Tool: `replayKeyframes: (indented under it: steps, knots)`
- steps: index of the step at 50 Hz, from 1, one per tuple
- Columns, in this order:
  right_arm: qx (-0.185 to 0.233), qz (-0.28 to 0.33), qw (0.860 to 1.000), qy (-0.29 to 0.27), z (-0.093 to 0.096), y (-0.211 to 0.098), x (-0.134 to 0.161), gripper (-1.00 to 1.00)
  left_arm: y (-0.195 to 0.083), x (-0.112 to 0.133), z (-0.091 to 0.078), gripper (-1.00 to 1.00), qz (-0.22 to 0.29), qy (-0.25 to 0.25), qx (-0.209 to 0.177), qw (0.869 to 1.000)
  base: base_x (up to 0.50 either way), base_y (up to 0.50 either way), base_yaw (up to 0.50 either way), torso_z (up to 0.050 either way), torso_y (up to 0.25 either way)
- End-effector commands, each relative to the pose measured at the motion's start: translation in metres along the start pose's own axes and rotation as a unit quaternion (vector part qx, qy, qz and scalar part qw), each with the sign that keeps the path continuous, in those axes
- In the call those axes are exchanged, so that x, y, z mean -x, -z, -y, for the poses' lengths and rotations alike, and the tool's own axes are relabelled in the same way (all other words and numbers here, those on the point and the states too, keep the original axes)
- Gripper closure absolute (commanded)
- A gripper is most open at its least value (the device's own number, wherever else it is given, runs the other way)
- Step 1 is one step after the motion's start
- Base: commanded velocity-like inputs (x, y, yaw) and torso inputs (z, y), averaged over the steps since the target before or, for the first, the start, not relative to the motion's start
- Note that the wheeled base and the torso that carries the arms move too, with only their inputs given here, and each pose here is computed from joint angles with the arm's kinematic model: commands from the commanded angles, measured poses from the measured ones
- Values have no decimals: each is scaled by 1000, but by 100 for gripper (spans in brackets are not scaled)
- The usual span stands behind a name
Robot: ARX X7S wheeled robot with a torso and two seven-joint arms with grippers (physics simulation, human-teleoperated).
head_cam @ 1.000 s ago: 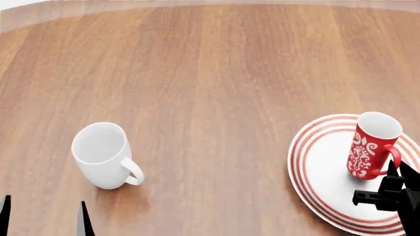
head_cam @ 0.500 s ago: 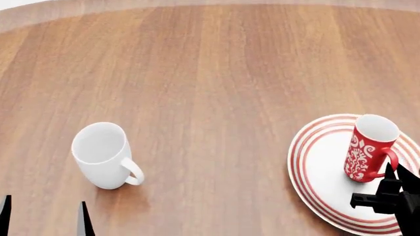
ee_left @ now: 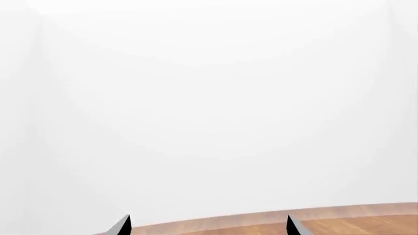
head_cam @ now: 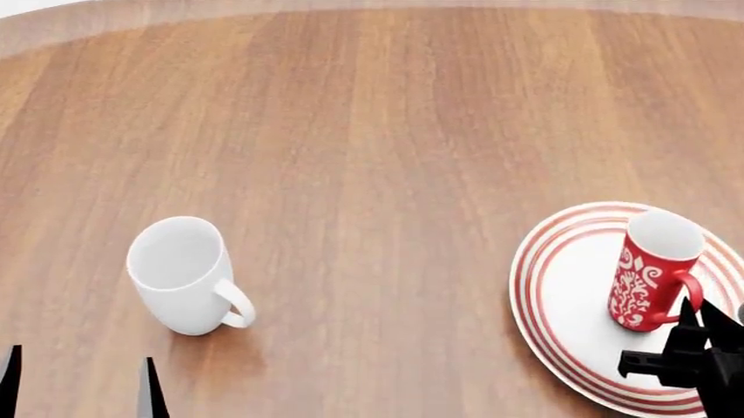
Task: Pick up the red mug and put it on the plate
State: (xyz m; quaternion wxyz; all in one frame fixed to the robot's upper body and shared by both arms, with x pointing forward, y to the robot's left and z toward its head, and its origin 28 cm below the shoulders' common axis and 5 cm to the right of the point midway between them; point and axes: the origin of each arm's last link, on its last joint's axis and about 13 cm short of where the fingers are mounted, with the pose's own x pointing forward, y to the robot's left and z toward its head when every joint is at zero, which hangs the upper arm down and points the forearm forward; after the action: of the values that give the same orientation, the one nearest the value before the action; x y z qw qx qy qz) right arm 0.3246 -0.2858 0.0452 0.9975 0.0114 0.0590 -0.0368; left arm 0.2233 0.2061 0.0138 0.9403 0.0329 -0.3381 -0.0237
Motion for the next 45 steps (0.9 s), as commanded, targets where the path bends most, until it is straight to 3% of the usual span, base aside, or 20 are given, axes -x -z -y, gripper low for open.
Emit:
replayKeyframes:
  steps: [1, 27, 28, 45]
  knots:
    - [11, -7, 1000, -9, -2, 6, 3, 100, 0, 0, 0, -100, 0, 2, 0, 1000, 0, 0, 0, 0, 0]
    - [10, -34, 999, -15, -4, 26, 13, 100, 0, 0, 0, -100, 2, 5, 1, 1000, 0, 0, 0, 0, 0]
    - [9, -37, 999, -14, -4, 29, 15, -100, 0, 0, 0, -100, 1, 5, 1, 1000, 0, 0, 0, 0, 0]
    - [-3, -45, 999, 4, 2, 37, 23, -100, 0, 0, 0, -100, 2, 6, 1, 1000, 0, 0, 0, 0, 0]
